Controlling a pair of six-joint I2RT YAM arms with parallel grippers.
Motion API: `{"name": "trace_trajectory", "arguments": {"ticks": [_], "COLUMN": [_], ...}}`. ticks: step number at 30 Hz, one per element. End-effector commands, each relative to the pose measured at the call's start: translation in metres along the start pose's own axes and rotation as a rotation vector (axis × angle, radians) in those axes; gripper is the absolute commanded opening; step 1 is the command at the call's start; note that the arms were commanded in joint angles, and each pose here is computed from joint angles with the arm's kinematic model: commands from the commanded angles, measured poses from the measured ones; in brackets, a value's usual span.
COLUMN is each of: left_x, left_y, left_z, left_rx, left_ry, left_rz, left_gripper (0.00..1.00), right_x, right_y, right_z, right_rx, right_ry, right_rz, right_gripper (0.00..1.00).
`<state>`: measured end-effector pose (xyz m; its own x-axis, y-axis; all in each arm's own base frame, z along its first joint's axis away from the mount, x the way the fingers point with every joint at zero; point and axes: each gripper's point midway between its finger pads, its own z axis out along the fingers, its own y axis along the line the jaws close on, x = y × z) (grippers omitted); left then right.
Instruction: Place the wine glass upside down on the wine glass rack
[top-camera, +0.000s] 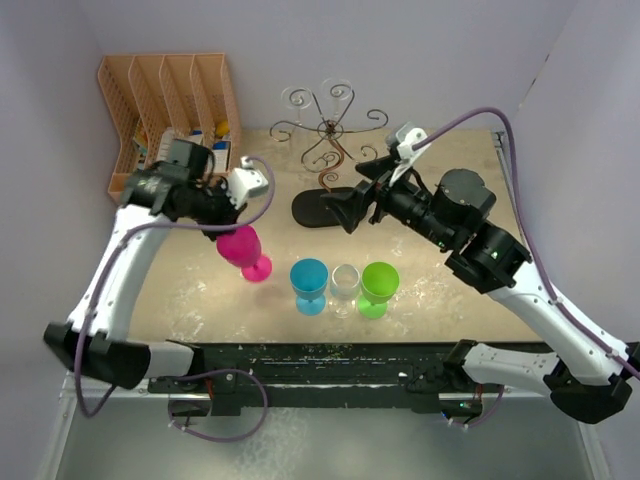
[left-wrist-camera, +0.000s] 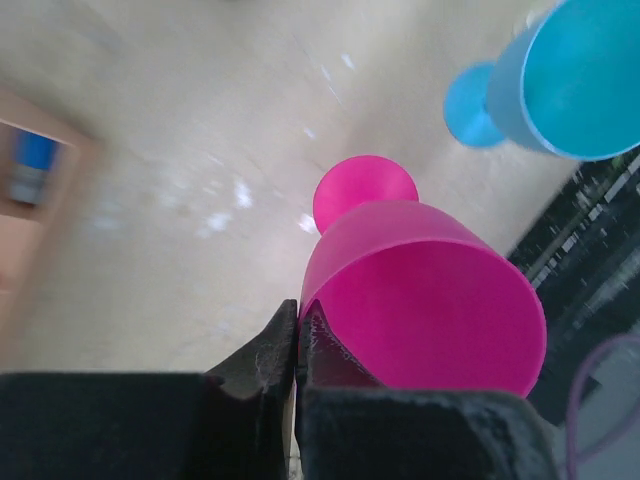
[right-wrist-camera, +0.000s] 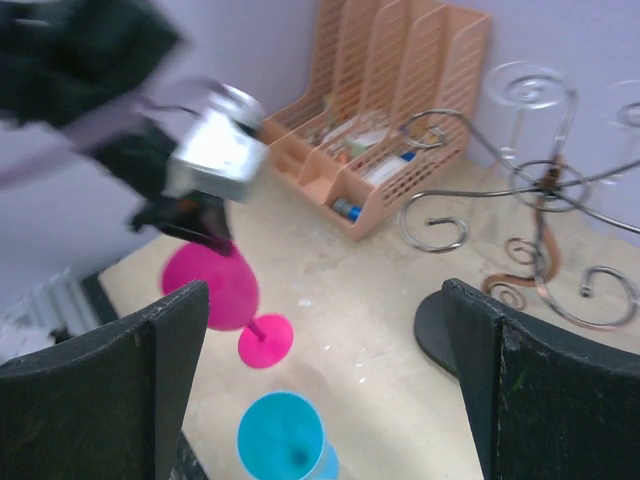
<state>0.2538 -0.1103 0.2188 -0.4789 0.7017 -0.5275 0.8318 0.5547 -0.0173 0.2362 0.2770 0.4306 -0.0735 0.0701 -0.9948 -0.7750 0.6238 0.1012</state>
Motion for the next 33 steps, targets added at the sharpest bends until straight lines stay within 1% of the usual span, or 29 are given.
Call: {"name": "trace_trajectory", "arguments": {"ticks": [1, 5, 7, 9, 11, 13, 15, 16, 18, 19, 20, 21, 23, 24, 26, 28, 29, 32, 33], "left_x": [-0.047, -0.080, -0.105, -0.134, -0.163, -0.186, -0.203, -0.209, -0.214, -0.214, -0.214, -0.218, -0.225, -0.229, -0.235, -0.234, -0.232, -0.229, -0.229], "left_y": [-0.015, 0.000, 0.002, 0.000, -0.011, -0.023, -0.037, -0.048, -0.079, -0.099, -0.107, -0.108, -0.103, -0.099, -0.095, -0.095, -0.098, -0.109, -0.112], "left_z": [-0.114, -0.176, -0.215, -0.254, -0.289, -0.322, -0.346, -0.353, -0.355, -0.367, -0.365, -0.360, -0.364, -0.363, -0.363, -0.354, -0.347, -0.321, -0.314], "left_rx": [-0.228, -0.462, -0.590, -0.711, -0.775, -0.828, -0.886, -0.908, -0.942, -1.013, -1.026, -1.033, -1.130, -1.186, -1.322, -1.409, -1.427, -1.449, -1.445], "left_ry": [-0.268, -0.410, -0.542, -0.695, -0.835, -0.957, -1.073, -1.140, -1.295, -1.397, -1.436, -1.457, -1.522, -1.534, -1.534, -1.533, -1.532, -1.535, -1.535], "left_rz": [0.236, 0.346, 0.430, 0.538, 0.647, 0.742, 0.862, 0.943, 1.175, 1.314, 1.397, 1.444, 1.461, 1.465, 1.483, 1.510, 1.536, 1.613, 1.626], "left_gripper": [0.00, 0.00, 0.00, 0.00, 0.00, 0.00, 0.00, 0.00, 0.00, 0.00, 0.00, 0.00, 0.00, 0.00, 0.00, 0.00, 0.00, 0.00, 0.00], "right_x": [-0.055, -0.074, -0.080, -0.080, -0.083, -0.092, -0.104, -0.111, -0.123, -0.129, -0.134, -0.138, -0.142, -0.144, -0.144, -0.143, -0.142, -0.157, -0.160], "right_y": [-0.045, -0.077, -0.090, -0.099, -0.102, -0.093, -0.081, -0.075, -0.065, -0.062, -0.059, -0.055, -0.051, -0.048, -0.047, -0.046, -0.045, -0.037, -0.035], "right_z": [-0.020, -0.037, -0.037, -0.027, -0.018, -0.013, -0.014, -0.015, -0.021, -0.025, -0.029, -0.033, -0.039, -0.042, -0.041, -0.037, -0.035, -0.040, -0.038], "right_rx": [0.266, 0.373, 0.377, 0.322, 0.231, 0.122, 0.034, 0.000, -0.054, -0.067, -0.089, -0.112, -0.143, -0.163, -0.186, -0.218, -0.241, -0.335, -0.357], "right_ry": [-0.225, -0.360, -0.400, -0.394, -0.404, -0.434, -0.470, -0.488, -0.531, -0.556, -0.586, -0.617, -0.664, -0.682, -0.694, -0.702, -0.711, -0.803, -0.809], "right_rz": [0.108, 0.236, 0.298, 0.363, 0.423, 0.458, 0.466, 0.457, 0.427, 0.413, 0.408, 0.401, 0.404, 0.405, 0.416, 0.428, 0.438, 0.416, 0.407], "right_gripper": [1.00, 1.00, 1.00, 1.00, 1.00, 1.00, 1.00, 1.00, 0.99, 0.99, 0.99, 0.98, 0.98, 0.98, 0.98, 0.97, 0.95, 0.81, 0.78]}}
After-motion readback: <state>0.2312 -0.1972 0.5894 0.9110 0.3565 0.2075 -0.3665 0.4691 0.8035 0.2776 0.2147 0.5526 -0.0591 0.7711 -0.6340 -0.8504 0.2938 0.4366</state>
